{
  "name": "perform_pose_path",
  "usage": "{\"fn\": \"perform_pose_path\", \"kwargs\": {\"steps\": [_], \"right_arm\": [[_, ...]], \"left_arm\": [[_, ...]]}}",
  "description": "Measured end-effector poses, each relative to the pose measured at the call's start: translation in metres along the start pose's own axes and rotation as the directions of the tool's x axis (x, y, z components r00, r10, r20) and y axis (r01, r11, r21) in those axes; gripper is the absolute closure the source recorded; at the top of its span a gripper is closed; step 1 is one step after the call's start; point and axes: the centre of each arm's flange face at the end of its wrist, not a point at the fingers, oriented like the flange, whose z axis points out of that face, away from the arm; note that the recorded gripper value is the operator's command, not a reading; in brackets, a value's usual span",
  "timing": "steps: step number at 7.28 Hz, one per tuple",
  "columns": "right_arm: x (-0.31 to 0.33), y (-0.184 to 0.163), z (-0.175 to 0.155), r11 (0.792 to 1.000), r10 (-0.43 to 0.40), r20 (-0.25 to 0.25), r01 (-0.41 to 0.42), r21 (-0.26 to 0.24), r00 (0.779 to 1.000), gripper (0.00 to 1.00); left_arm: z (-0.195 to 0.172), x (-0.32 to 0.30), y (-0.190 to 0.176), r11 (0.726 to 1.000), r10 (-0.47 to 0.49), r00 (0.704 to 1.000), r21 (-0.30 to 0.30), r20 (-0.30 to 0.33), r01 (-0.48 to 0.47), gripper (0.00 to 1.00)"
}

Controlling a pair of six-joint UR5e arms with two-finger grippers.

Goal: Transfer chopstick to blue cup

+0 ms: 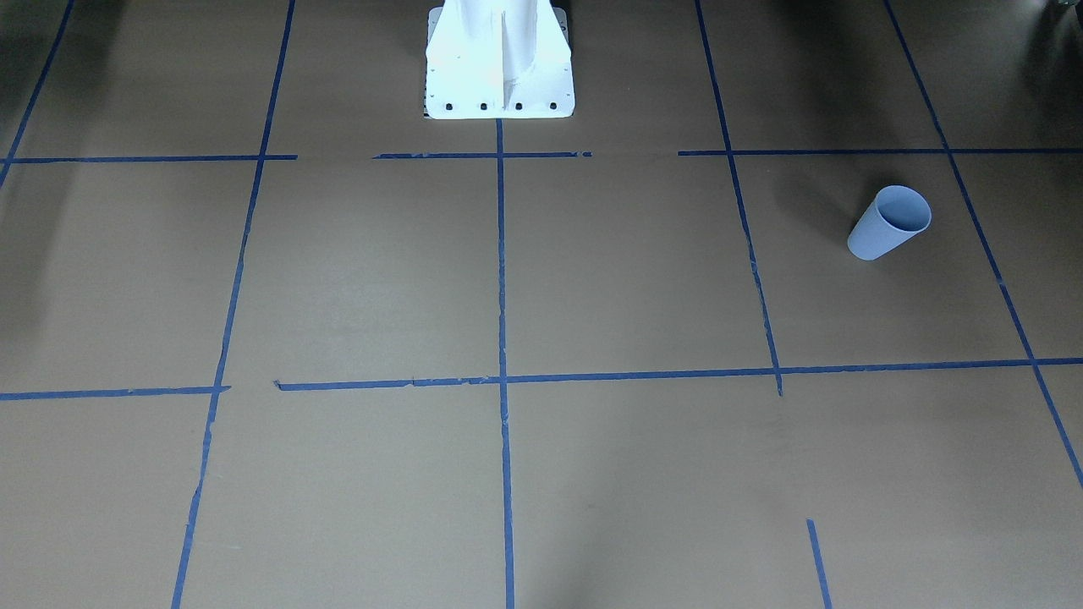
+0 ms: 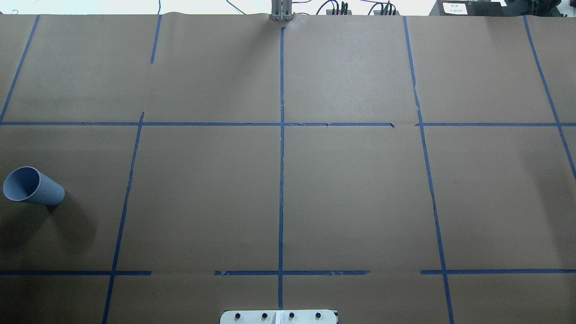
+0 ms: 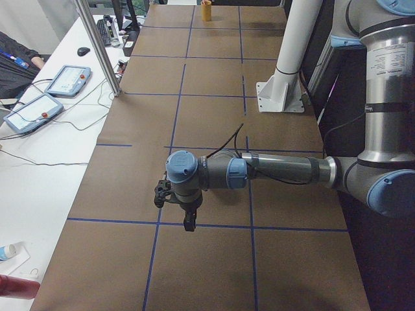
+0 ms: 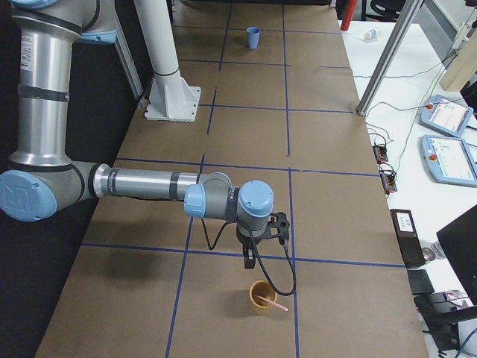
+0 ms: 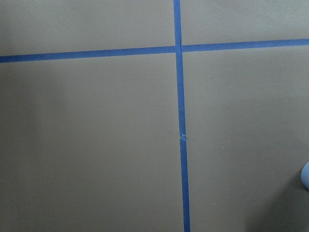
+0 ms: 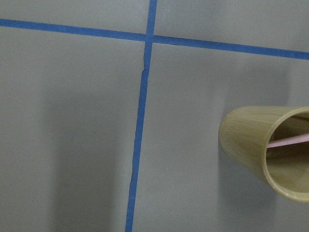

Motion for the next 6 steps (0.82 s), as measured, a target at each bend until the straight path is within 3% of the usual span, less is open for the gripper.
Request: {"fn": "perform_pose_path", "kwargs": {"steps": [4,6], "right_arm": [[-0.005,-0.003,0.002,1.0,-0.011,0.0,0.011,-0.006,1.0,0.0],[-0.007,-0.005,0.003,1.0,-0.018,0.0,0.018,-0.006,1.0,0.0]], "left_arm": [[-0.001,0.005,-0.005,1.0,0.013,1.0,0.007,-0.001,-0.013,0.0],[-0.013,0.017,-0.024,0.996,0.062,0.998,0.06,0.003,-0.062,0.0]]}}
